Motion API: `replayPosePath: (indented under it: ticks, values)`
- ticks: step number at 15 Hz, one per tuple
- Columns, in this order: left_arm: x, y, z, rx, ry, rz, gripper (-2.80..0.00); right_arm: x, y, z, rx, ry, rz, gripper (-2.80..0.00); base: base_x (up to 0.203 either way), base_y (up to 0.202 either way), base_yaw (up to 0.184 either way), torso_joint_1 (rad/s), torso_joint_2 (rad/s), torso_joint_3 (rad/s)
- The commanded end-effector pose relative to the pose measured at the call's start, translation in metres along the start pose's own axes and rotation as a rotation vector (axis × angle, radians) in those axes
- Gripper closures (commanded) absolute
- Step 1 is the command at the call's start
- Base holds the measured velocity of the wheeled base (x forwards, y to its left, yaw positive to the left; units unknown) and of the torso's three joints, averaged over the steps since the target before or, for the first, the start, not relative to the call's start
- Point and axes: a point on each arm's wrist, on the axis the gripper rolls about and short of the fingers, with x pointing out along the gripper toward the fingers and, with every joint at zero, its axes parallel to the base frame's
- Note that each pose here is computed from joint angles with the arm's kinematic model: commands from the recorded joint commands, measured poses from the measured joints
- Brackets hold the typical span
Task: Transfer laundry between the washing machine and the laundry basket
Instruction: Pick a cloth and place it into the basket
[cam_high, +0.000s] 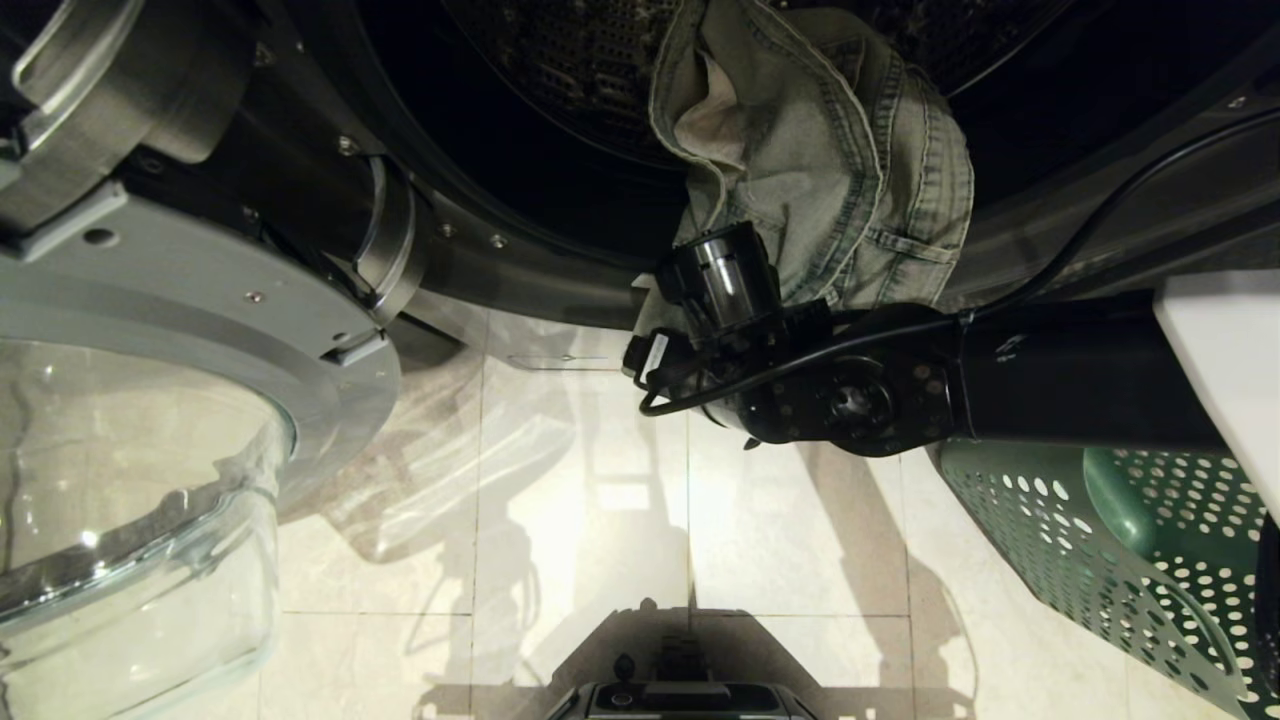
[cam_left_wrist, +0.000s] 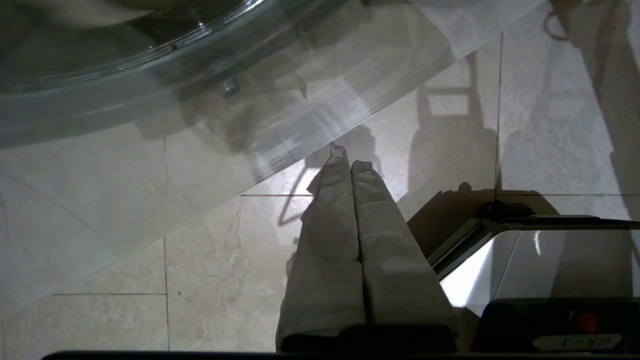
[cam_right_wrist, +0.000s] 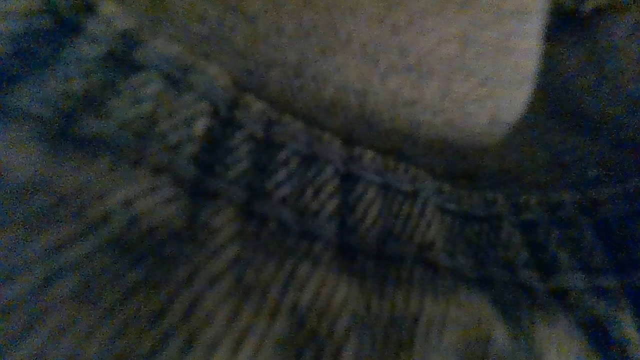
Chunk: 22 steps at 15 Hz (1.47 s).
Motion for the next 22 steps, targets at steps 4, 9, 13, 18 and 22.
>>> replayPosePath:
  ticks: [4, 9, 13, 18, 22]
  values:
    - [-0.0001, 0.0000, 0.0000, 0.000, -0.002, 0.001, 0.00, -0.0008, 0.0009, 0.0020, 0.001, -0.005, 0.004, -2.80, 0.000, 0.000, 0.000, 0.000, 0.00, 0.000]
    - [-0.0001, 0.0000, 0.0000, 0.000, -0.002, 0.001, 0.00, 0.0027, 0.0014, 0.0000, 0.001, -0.003, 0.003, -2.80, 0.000, 0.000, 0.000, 0.000, 0.00, 0.000]
    - [-0.0001, 0.0000, 0.0000, 0.000, -0.002, 0.001, 0.00, 0.0043, 0.0059, 0.0038, 0.008, -0.020, 0.015, -2.80, 0.000, 0.000, 0.000, 0.000, 0.00, 0.000]
    - [-0.0001, 0.0000, 0.0000, 0.000, -0.002, 0.001, 0.00, 0.0052, 0.0031, 0.0000, -0.007, 0.015, -0.011, 0.00, 0.000, 0.000, 0.000, 0.000, 0.00, 0.000]
    - [-0.0001, 0.0000, 0.0000, 0.000, -0.002, 0.001, 0.00, 0.0009, 0.0019, 0.0005, -0.027, 0.023, -0.031, 0.00, 0.000, 0.000, 0.000, 0.000, 0.00, 0.000]
